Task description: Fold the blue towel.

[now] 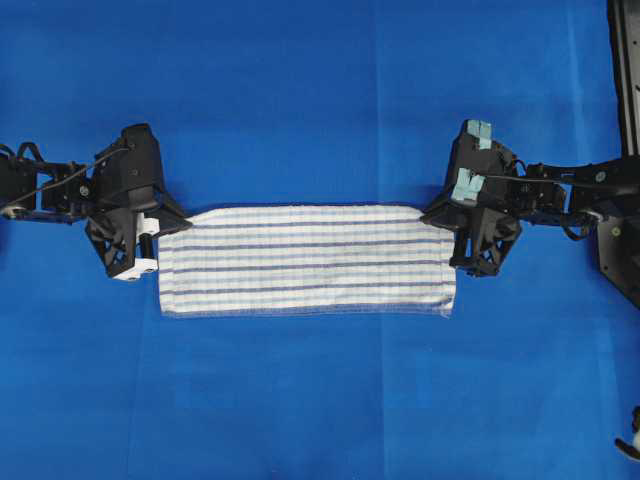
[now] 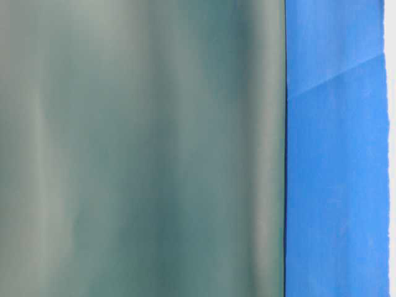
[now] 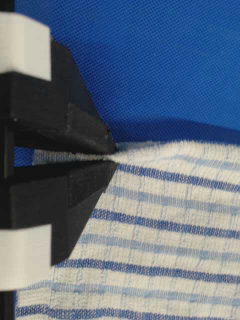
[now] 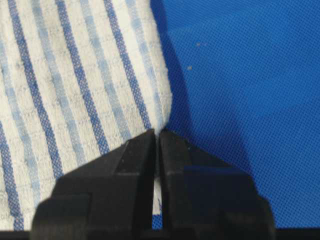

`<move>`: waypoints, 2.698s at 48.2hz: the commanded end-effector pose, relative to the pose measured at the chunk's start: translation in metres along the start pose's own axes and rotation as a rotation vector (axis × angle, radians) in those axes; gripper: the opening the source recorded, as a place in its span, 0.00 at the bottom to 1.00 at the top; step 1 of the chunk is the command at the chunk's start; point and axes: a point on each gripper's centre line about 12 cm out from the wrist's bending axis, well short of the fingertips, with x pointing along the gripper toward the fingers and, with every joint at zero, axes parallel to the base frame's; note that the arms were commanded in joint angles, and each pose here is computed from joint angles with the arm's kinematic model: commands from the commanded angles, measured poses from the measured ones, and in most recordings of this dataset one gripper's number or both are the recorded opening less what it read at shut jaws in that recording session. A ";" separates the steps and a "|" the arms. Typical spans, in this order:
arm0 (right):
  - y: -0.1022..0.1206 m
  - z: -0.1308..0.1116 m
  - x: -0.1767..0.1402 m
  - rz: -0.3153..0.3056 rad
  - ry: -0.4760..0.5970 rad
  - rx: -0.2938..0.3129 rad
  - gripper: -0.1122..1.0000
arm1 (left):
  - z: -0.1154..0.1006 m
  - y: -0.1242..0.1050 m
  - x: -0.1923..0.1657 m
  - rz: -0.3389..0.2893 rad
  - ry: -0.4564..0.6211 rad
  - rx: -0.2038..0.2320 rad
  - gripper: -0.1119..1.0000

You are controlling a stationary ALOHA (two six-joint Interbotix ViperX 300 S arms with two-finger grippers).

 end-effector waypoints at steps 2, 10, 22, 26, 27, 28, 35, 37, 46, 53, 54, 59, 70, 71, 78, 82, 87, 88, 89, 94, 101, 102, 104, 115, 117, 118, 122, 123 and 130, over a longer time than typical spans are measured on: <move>0.004 0.008 -0.001 0.012 -0.028 -0.004 0.11 | 0.009 -0.003 0.000 -0.008 -0.023 0.000 0.12; 0.008 0.018 -0.005 0.028 -0.055 -0.005 0.11 | 0.023 -0.007 -0.006 -0.014 -0.036 -0.001 0.12; 0.015 0.043 -0.031 0.064 -0.113 0.008 0.11 | 0.057 -0.019 -0.033 -0.040 -0.048 0.009 0.12; 0.018 0.052 -0.041 0.079 -0.134 0.007 0.11 | 0.065 -0.025 -0.043 -0.055 -0.062 0.017 0.12; 0.018 0.054 -0.044 0.082 -0.138 0.007 0.11 | 0.067 -0.027 -0.045 -0.059 -0.068 0.018 0.12; 0.019 0.055 -0.045 0.084 -0.138 0.005 0.11 | 0.068 -0.029 -0.048 -0.065 -0.073 0.021 0.12; 0.014 0.063 -0.051 0.075 -0.158 0.016 0.11 | 0.074 -0.038 -0.055 -0.094 -0.104 0.017 0.12; 0.010 0.066 -0.051 0.064 -0.164 0.023 0.11 | 0.075 -0.040 -0.055 -0.101 -0.111 -0.004 0.12; -0.021 0.094 -0.055 -0.024 -0.217 0.043 0.11 | 0.092 -0.054 -0.052 -0.157 -0.184 -0.164 0.12; -0.045 0.120 -0.058 -0.094 -0.262 0.045 0.11 | 0.109 -0.071 -0.047 -0.218 -0.250 -0.227 0.12; -0.047 0.124 -0.058 -0.102 -0.269 0.047 0.11 | 0.112 -0.073 -0.047 -0.226 -0.260 -0.228 0.12; -0.058 0.138 -0.054 -0.131 -0.280 0.041 0.11 | 0.126 -0.083 -0.040 -0.256 -0.305 -0.233 0.12; -0.067 0.168 -0.038 -0.162 -0.292 -0.012 0.11 | 0.156 -0.096 -0.017 -0.284 -0.387 -0.228 0.12; -0.067 0.171 -0.037 -0.163 -0.295 -0.016 0.11 | 0.158 -0.097 -0.014 -0.284 -0.388 -0.226 0.12; -0.078 0.185 -0.033 -0.190 -0.311 -0.033 0.11 | 0.172 -0.104 0.001 -0.288 -0.402 -0.220 0.12; -0.083 0.192 -0.031 -0.203 -0.319 -0.049 0.11 | 0.179 -0.109 0.007 -0.297 -0.417 -0.212 0.12; -0.088 0.200 -0.030 -0.217 -0.325 -0.065 0.11 | 0.189 -0.116 0.012 -0.310 -0.442 -0.204 0.12; -0.090 0.202 -0.030 -0.221 -0.329 -0.067 0.11 | 0.189 -0.117 0.013 -0.310 -0.442 -0.200 0.12; -0.090 0.203 -0.029 -0.223 -0.328 -0.069 0.11 | 0.191 -0.117 0.014 -0.312 -0.448 -0.198 0.12; -0.096 0.206 -0.030 -0.236 -0.329 -0.070 0.11 | 0.196 -0.120 0.019 -0.316 -0.473 -0.189 0.12; -0.102 0.202 -0.033 -0.250 -0.316 -0.063 0.11 | 0.203 -0.123 0.030 -0.322 -0.508 -0.173 0.12; -0.102 0.200 -0.033 -0.252 -0.312 -0.064 0.11 | 0.204 -0.124 0.032 -0.322 -0.510 -0.168 0.12; -0.103 0.199 -0.034 -0.254 -0.307 -0.064 0.11 | 0.206 -0.126 0.036 -0.322 -0.514 -0.160 0.12; -0.102 0.188 -0.045 -0.270 -0.276 -0.097 0.11 | 0.218 -0.134 0.052 -0.321 -0.536 -0.123 0.12; -0.102 0.185 -0.047 -0.271 -0.272 -0.099 0.11 | 0.221 -0.136 0.053 -0.323 -0.542 -0.115 0.12; -0.102 0.184 -0.049 -0.273 -0.274 -0.098 0.11 | 0.222 -0.138 0.053 -0.324 -0.545 -0.112 0.12; -0.102 0.182 -0.054 -0.277 -0.279 -0.100 0.11 | 0.225 -0.142 0.055 -0.330 -0.552 -0.098 0.12; -0.102 0.181 -0.055 -0.277 -0.279 -0.099 0.11 | 0.225 -0.142 0.056 -0.330 -0.551 -0.100 0.12; -0.103 0.180 -0.053 -0.278 -0.268 -0.099 0.11 | 0.218 -0.145 0.060 -0.331 -0.539 -0.094 0.12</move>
